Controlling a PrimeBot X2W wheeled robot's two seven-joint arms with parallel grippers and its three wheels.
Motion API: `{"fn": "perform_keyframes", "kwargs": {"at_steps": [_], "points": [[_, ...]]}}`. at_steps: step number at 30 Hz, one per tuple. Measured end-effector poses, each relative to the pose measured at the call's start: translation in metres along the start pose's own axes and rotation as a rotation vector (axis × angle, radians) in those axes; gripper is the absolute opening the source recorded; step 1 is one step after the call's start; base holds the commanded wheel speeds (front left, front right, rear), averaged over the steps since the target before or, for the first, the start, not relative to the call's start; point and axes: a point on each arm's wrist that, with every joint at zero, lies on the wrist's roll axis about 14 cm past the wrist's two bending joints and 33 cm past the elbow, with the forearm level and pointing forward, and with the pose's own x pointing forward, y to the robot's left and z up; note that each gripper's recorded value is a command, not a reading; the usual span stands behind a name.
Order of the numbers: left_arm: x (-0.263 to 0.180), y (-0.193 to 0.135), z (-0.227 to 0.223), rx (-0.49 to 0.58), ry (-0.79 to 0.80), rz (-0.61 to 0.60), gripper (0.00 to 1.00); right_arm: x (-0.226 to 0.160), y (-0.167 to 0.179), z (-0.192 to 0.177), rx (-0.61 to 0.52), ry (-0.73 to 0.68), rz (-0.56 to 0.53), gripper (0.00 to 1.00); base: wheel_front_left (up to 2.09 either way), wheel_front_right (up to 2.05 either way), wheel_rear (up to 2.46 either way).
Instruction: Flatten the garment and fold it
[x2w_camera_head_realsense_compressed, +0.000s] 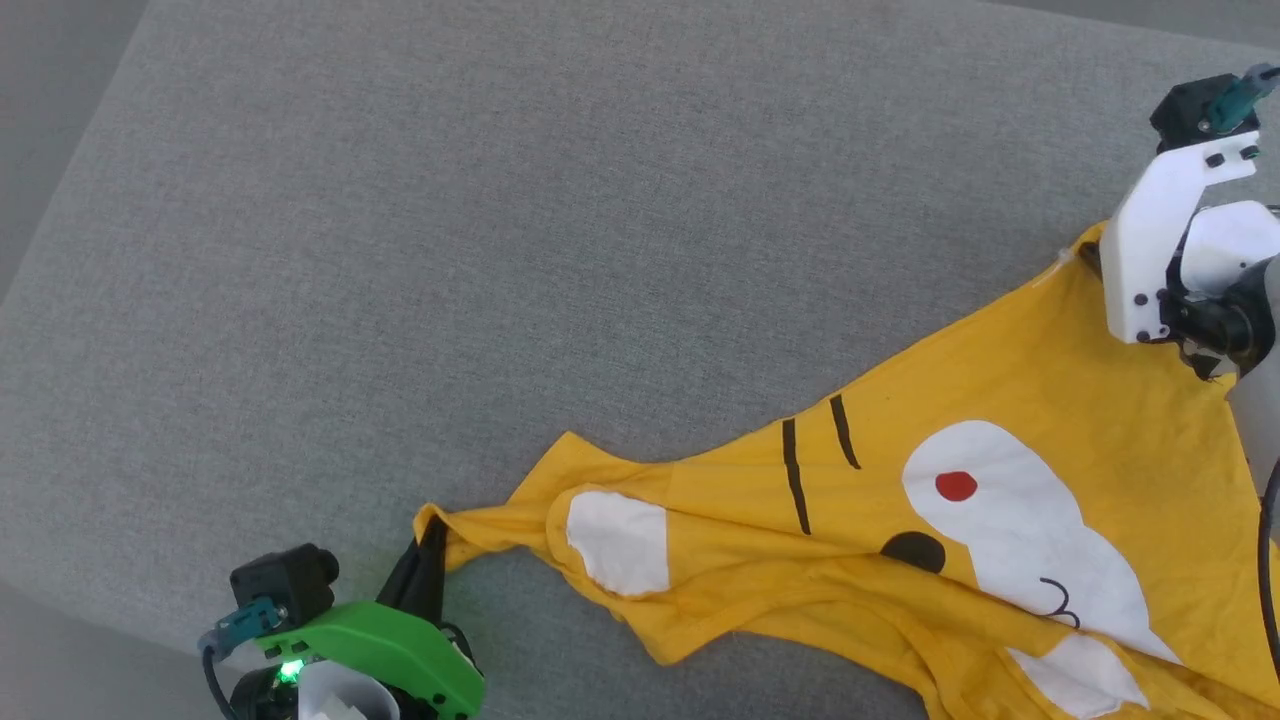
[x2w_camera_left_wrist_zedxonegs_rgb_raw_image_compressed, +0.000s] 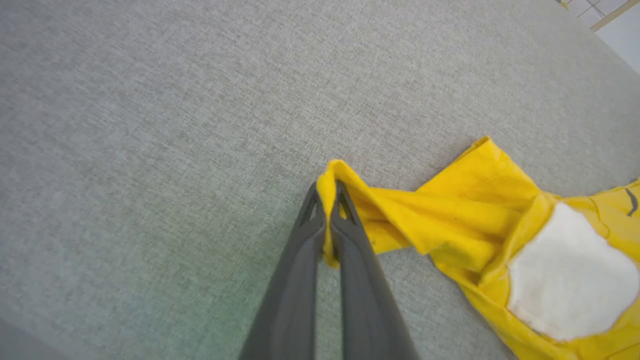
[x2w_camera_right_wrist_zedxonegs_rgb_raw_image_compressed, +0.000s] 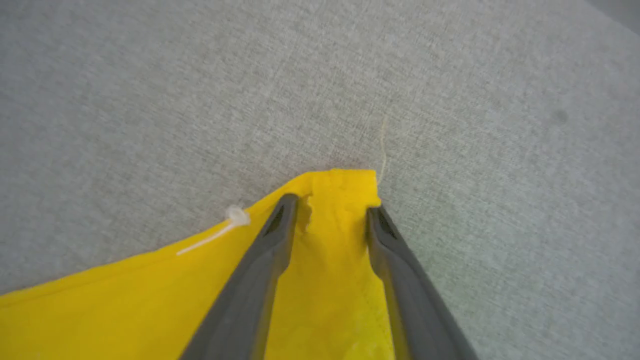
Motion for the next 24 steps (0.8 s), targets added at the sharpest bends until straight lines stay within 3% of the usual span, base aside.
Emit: {"fn": "perform_keyframes", "kwargs": {"at_steps": [5, 11, 15, 24], "points": [[-0.001, -0.004, 0.002, -0.003, -0.010, -0.016, 0.00, -0.009, -0.007, 0.010, 0.041, -0.154, -0.017, 0.00, 0.00, 0.00, 0.00], [-0.005, -0.008, 0.011, 0.000, -0.042, -0.041, 0.00, -0.044, -0.005, 0.027, 0.093, -0.533, -0.036, 0.00, 0.00, 0.00, 0.00], [-0.010, -0.009, 0.016, 0.010, -0.058, -0.056, 0.00, -0.078, -0.007, 0.020, 0.141, -0.743, -0.067, 0.00, 0.00, 0.00, 0.00], [-0.014, -0.030, 0.055, 0.045, -0.191, -0.136, 0.00, -0.139, -0.017, -0.041, 0.280, -0.882, -0.176, 0.00, 0.00, 0.00, 0.00]]}}
